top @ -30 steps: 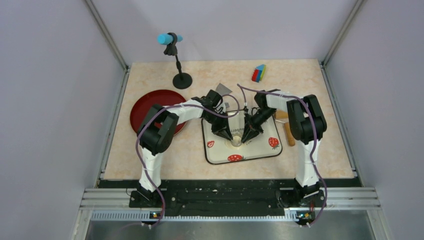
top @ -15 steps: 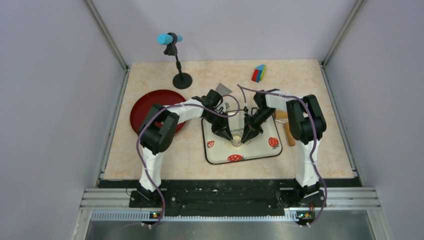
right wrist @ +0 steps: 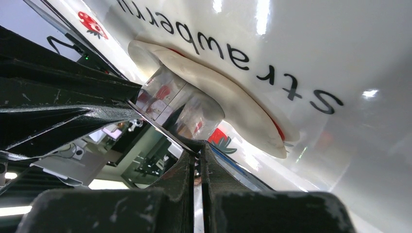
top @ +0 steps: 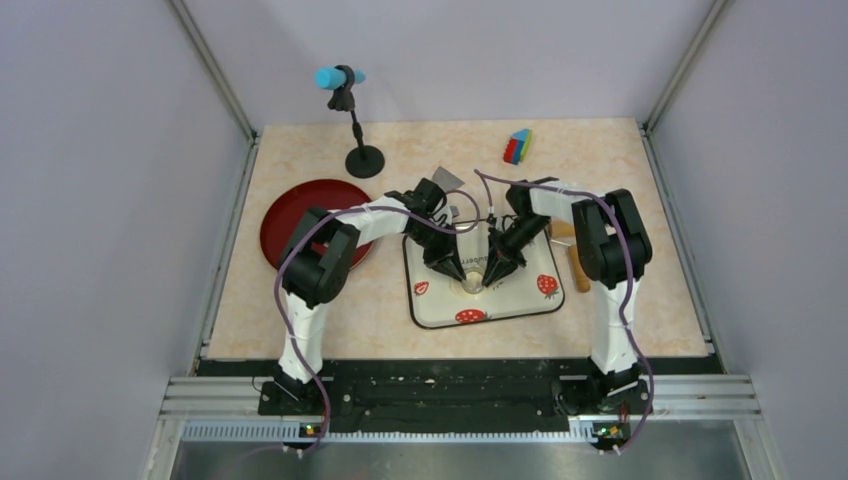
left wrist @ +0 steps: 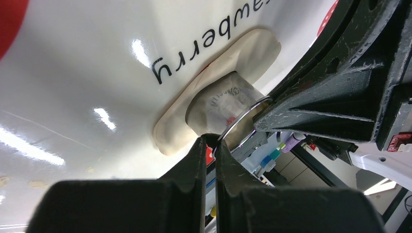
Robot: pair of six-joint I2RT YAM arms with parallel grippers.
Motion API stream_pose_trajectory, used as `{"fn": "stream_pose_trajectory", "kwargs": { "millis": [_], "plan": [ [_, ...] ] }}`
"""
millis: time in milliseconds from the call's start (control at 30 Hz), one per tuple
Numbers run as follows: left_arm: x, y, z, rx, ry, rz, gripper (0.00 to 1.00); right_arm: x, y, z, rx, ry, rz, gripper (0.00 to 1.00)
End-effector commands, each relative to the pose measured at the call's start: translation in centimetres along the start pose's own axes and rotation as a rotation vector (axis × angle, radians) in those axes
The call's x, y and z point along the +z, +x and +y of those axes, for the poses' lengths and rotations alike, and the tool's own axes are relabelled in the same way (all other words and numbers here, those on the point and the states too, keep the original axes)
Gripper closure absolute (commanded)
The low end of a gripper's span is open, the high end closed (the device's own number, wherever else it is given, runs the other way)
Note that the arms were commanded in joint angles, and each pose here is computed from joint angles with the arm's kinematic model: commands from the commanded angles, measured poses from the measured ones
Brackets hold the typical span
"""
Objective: Roll out the dumpling wrappers from the dough
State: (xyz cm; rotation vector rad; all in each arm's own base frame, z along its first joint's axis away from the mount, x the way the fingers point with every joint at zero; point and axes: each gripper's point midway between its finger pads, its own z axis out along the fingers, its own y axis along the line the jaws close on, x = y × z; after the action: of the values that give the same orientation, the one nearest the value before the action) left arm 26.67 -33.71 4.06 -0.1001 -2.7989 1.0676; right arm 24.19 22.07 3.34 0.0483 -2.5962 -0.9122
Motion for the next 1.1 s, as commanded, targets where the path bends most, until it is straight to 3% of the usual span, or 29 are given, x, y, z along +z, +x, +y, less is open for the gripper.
{"fn": "stream_pose_trajectory", "kwargs": {
  "millis": [0,400,633,767,867,1067],
  "plan": [
    [4.2,3.6,9.5,-0.104,-0.339,0.096,1.00,3.8,0.1,-11.8,-0.056,0.525,0.063,1.00],
    [4.4,3.9,9.9,-0.090,-0.342,0.113,1.00,3.8,-0.2,-11.9,-0.064,0.540,0.057,1.00],
    [4.1,3.5,8.7,-0.051,-0.294,0.088,1.00,2.3,-1.4,-8.7,-0.126,0.462,-0.014,1.00],
    [3.7,2.6,7.3,-0.028,-0.260,0.053,1.00,1.2,-2.2,-6.9,-0.164,0.431,-0.062,0.87],
    [3.4,1.8,6.1,-0.018,-0.235,0.034,1.00,0.7,-2.4,-6.1,-0.174,0.418,-0.075,0.83],
    [2.3,0.6,4.2,0.004,-0.219,-0.005,0.84,0.2,-2.6,-5.2,-0.189,0.404,-0.083,0.79]
  ]
}}
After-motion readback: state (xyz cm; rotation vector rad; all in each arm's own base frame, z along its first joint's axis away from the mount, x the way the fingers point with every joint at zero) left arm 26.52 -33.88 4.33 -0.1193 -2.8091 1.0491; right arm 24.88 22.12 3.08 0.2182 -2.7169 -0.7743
